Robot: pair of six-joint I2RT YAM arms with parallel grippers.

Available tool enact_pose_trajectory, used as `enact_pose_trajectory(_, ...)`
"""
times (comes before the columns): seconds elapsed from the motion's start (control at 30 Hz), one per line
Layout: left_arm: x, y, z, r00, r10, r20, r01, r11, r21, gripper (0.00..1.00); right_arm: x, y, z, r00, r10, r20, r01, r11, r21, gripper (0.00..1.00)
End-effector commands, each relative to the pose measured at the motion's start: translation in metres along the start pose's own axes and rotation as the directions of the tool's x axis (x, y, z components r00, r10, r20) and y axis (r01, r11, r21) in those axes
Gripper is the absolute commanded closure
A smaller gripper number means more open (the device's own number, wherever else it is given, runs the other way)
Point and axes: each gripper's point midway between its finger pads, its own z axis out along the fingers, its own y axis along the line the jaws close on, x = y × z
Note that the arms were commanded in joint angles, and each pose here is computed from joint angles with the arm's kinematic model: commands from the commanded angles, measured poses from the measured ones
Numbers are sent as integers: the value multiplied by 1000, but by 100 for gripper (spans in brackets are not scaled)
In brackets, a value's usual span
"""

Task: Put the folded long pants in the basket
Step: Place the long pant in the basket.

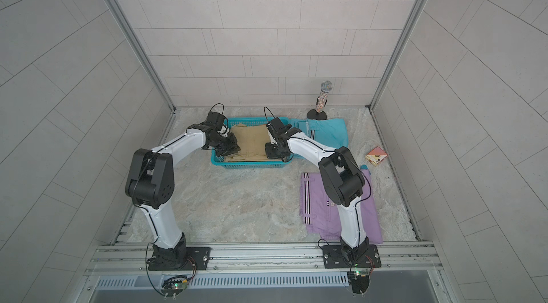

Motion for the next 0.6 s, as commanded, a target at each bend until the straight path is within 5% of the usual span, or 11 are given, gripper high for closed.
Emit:
enact_pose_trajectory(0.0, -23, -37, -59, 990, 59, 127, -66, 997, 51, 74, -33, 17, -66, 992, -19, 125, 22, 999, -24, 77)
enact_pose_trajectory(0.2, -51, -63, -82, 972, 76, 221, -95, 992, 80, 73, -82, 31, -98, 955, -27, 294, 38, 999, -30, 72)
enact_pose_trajectory(0.4, -75, -67, -46, 983, 63, 174, -76, 995, 68, 100, -110, 13, -36, 967, -13, 254, 7, 1000, 24, 77)
enact_pose_trajectory(0.57, -91, -58, -4, 992, 56, 113, -60, 998, 30, 100, -113, -20, 16, 983, 12, 183, -32, 994, 103, 80)
